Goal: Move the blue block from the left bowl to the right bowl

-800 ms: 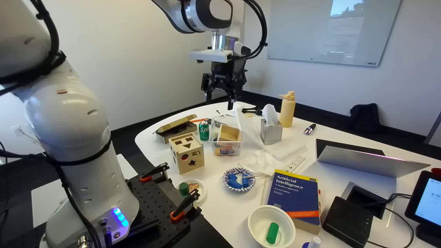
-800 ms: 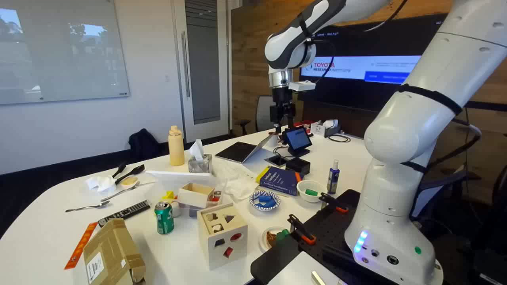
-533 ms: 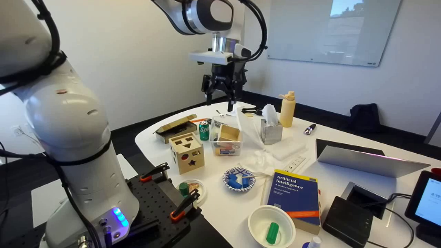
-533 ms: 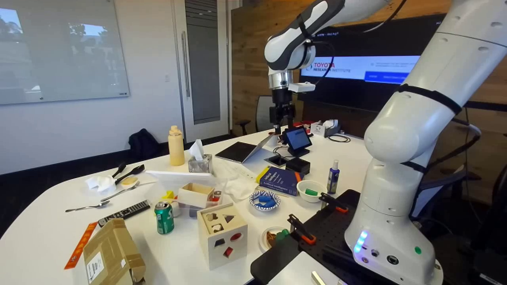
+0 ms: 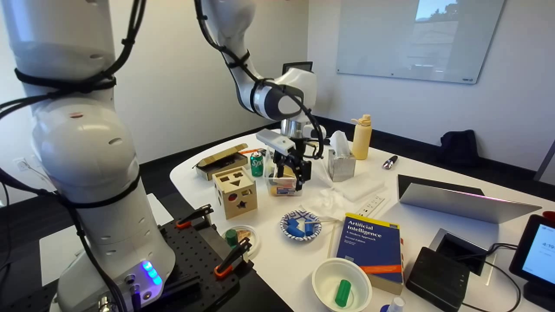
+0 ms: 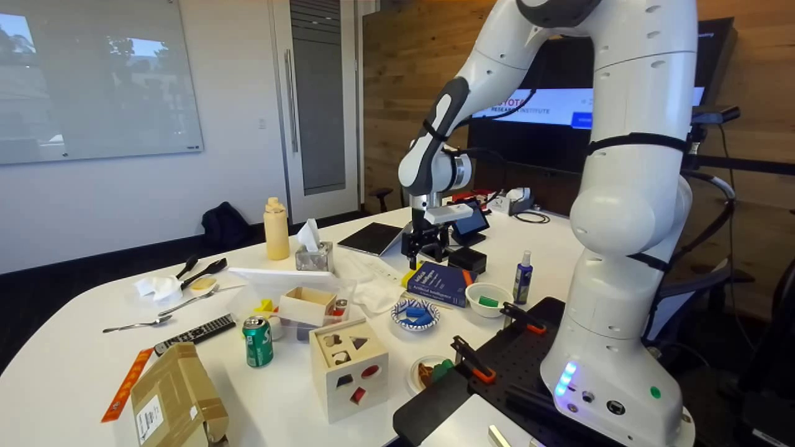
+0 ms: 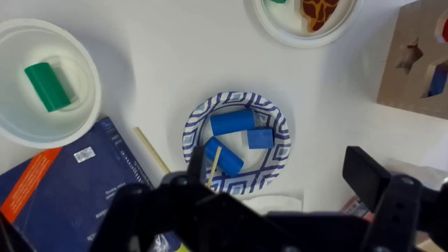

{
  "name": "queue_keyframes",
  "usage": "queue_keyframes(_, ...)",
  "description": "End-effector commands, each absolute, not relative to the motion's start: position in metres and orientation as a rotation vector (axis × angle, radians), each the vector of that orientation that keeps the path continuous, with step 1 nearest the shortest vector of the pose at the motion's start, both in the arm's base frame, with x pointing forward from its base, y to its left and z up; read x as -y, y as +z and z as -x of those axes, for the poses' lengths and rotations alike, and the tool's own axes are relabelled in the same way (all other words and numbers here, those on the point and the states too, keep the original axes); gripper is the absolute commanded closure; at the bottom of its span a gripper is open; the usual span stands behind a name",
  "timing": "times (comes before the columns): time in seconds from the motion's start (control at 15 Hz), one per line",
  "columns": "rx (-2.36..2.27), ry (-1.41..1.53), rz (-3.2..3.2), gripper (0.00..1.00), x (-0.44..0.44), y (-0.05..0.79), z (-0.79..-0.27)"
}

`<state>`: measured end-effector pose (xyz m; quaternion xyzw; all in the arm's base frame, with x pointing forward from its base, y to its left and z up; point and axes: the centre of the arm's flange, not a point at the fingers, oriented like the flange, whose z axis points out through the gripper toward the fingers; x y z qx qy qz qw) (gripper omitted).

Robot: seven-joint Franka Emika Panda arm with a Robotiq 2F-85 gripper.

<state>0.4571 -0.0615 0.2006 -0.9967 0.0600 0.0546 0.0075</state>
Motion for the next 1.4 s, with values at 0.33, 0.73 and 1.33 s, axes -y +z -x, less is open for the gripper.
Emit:
queue_keyframes(0.33,-0.51,0.368,3.052,0.0,0.074,0.073,-0.494)
queue_keyframes(0.73,-0.628,0.446,3.016,0.0,0.082,0.028,-0.491)
queue_keyframes(1.33,-0.656,0.497,2.999,0.0,0.083,0.004,-0.493)
